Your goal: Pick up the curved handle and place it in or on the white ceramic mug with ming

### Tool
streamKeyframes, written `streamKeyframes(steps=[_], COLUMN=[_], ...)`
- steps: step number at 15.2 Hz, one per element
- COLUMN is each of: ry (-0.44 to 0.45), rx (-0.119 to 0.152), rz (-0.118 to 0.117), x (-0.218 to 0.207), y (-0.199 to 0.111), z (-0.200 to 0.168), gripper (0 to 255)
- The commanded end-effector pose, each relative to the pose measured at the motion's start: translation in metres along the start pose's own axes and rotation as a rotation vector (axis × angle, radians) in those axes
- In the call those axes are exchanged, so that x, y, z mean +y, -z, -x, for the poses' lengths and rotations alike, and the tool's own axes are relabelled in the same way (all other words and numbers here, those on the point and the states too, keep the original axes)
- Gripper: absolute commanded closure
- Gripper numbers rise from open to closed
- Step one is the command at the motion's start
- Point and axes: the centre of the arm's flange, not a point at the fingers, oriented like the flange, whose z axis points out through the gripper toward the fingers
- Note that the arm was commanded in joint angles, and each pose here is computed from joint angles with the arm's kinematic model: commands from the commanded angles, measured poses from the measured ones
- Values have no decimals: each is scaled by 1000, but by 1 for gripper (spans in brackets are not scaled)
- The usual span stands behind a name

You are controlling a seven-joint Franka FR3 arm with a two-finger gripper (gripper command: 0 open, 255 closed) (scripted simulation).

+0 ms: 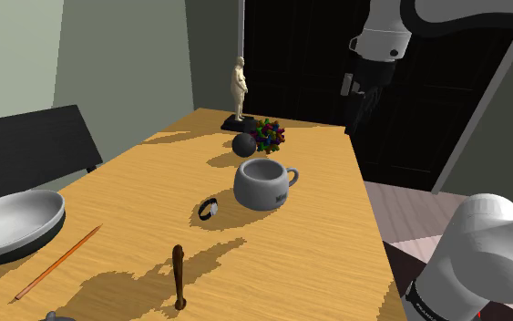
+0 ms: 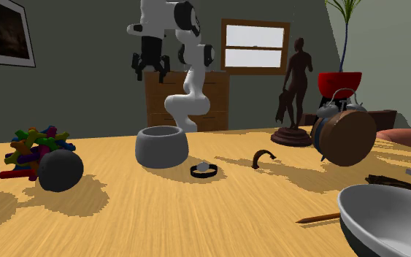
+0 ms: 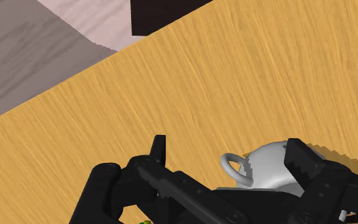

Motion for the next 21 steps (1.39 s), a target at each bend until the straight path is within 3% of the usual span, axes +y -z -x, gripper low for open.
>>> streamKeyframes(steps=[1, 21], ry=[0, -307], rx=[0, -56], rz=[0, 32], x=[0, -258], y=[0, -62], z=[0, -40], gripper=[0, 0])
